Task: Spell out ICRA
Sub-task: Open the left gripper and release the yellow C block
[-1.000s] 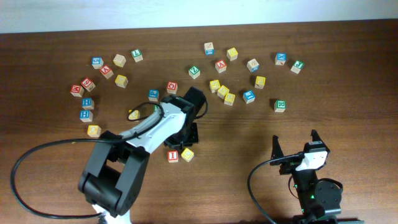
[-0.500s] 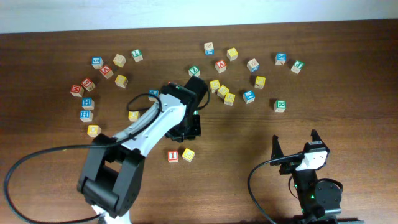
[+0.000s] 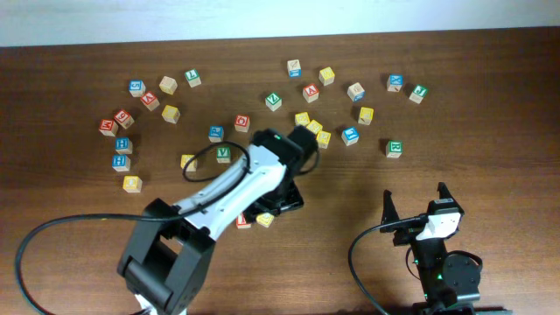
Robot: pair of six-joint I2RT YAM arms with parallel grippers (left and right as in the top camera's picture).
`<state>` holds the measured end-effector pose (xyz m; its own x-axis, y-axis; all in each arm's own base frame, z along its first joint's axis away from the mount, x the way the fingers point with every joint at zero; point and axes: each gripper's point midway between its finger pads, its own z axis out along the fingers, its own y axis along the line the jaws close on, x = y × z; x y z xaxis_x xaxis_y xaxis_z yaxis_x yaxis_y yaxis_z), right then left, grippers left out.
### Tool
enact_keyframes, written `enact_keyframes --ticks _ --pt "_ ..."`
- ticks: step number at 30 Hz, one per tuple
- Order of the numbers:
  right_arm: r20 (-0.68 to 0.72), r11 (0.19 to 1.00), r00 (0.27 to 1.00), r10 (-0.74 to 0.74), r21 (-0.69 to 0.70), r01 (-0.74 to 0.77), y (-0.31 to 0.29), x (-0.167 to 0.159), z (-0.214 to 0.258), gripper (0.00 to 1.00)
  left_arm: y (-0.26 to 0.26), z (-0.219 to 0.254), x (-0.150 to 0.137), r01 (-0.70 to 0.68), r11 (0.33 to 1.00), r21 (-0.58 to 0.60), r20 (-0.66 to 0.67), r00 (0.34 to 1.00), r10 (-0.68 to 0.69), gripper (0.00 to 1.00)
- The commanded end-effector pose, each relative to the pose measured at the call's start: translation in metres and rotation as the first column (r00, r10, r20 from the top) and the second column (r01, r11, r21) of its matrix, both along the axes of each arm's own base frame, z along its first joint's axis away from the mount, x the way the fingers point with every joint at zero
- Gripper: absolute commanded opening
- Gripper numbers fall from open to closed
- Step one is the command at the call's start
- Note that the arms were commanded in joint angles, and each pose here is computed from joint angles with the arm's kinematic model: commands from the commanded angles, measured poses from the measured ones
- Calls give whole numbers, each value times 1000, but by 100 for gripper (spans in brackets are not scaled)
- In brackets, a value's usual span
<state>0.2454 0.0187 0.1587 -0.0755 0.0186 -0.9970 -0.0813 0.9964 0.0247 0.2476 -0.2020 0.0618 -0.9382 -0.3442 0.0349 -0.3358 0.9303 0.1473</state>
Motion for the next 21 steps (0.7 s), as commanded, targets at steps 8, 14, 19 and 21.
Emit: enact_keyframes --ticks 8,14,19,21 --pt "-5 1000 1000 -3 -2 3 0 0 -3 98 -1 -17 1 -288 958 6 120 951 286 55" --pt "-5 1000 1000 -3 -2 3 0 0 -3 98 1 -31 0 -299 954 -5 127 946 297 57" --pt "-5 1000 1000 -3 -2 3 0 0 -3 98 -2 -32 4 -299 954 -20 143 944 298 46" --pt "-5 1000 1000 -3 -2 3 0 0 -3 98 -1 -36 4 -299 954 -22 144 943 299 43"
